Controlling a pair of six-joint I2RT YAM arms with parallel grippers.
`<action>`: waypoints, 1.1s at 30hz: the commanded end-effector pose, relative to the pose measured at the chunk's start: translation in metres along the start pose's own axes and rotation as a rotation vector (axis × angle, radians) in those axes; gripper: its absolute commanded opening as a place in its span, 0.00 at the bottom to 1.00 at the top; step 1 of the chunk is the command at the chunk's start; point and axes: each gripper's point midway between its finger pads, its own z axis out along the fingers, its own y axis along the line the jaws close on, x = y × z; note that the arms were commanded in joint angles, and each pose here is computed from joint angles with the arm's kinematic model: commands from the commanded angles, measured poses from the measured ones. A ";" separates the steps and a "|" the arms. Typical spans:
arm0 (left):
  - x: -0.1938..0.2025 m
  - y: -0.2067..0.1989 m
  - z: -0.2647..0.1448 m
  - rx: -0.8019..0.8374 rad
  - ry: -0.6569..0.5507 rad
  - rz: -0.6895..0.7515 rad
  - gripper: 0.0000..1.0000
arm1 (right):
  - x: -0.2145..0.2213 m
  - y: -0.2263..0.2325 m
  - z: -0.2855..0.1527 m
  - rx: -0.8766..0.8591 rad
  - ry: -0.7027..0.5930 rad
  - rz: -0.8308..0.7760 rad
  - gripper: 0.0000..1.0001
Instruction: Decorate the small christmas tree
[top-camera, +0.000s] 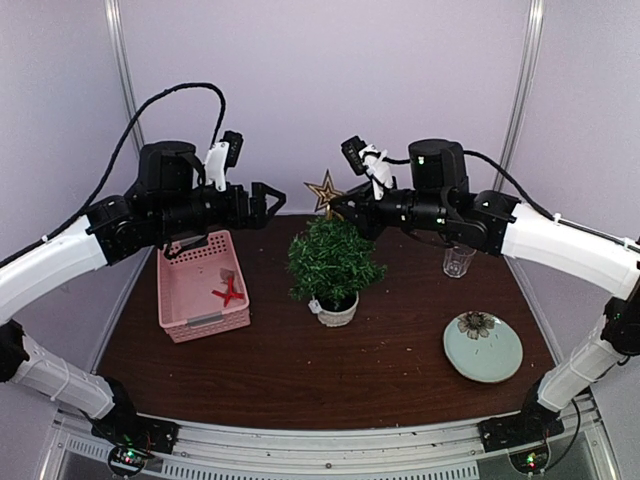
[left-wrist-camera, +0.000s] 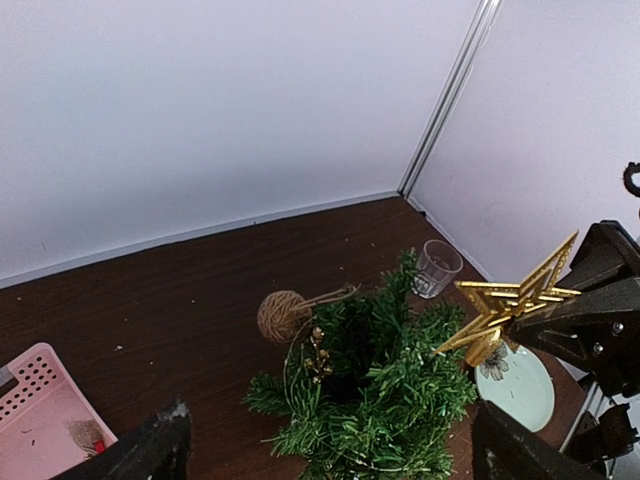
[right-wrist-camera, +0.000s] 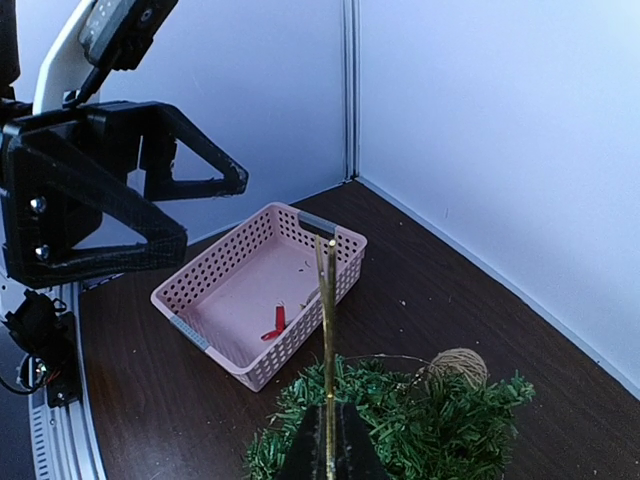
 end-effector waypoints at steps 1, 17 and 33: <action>-0.013 -0.001 -0.002 0.002 -0.027 0.010 0.98 | -0.005 -0.001 0.005 -0.007 -0.067 -0.075 0.00; -0.011 0.001 0.005 -0.008 -0.023 0.025 0.98 | -0.002 -0.016 0.005 0.076 -0.112 -0.176 0.00; -0.008 0.002 0.011 -0.006 -0.009 0.032 0.98 | -0.011 -0.027 -0.008 0.136 -0.206 -0.179 0.00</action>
